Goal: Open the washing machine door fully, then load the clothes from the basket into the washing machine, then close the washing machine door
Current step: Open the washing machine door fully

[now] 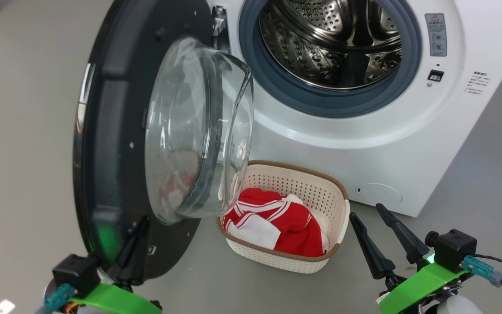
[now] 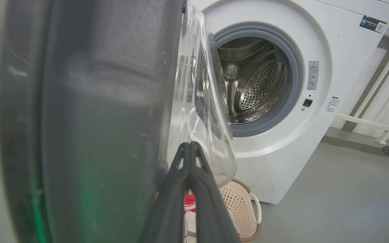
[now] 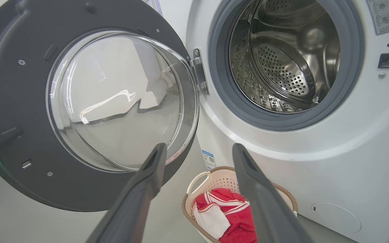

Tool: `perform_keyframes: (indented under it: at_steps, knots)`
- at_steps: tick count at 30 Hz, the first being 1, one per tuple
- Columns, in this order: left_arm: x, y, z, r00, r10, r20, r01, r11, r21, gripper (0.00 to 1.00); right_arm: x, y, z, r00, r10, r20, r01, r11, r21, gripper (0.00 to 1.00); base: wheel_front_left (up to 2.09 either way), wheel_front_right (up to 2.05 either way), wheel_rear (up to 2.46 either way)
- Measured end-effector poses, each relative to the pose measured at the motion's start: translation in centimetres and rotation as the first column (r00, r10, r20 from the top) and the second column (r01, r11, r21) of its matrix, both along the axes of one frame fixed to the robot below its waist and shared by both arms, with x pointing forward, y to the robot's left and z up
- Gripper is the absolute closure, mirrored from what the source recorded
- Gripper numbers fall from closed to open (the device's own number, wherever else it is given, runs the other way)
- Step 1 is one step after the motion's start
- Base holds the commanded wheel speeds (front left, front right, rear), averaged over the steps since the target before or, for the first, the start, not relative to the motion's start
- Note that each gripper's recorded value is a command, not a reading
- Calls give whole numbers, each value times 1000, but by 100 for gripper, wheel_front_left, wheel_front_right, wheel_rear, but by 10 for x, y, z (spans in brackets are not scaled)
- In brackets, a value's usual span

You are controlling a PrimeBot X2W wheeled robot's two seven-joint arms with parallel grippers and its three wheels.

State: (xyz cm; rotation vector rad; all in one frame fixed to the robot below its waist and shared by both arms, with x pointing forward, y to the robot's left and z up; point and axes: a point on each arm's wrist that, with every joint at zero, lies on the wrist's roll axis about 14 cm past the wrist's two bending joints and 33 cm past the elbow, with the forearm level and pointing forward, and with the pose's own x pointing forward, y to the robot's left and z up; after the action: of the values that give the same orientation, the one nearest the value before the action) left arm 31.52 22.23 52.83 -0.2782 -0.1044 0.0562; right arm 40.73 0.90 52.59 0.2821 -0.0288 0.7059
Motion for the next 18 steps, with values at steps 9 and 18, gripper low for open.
perform_keyframes:
  at_steps: [9, 18]
  knots:
    - [3, 24, -6, 998, 54, -35, -53, 998, 21, 100, 4, 8, -8, 1000, 20, -22, -19, 1000, 4, 0, 0, 0, 0]
    - [4, 56, -13, 989, 121, -79, -117, 992, 52, 100, 11, 20, -8, 999, 45, -22, -45, 999, 15, 0, 0, 0, 0]
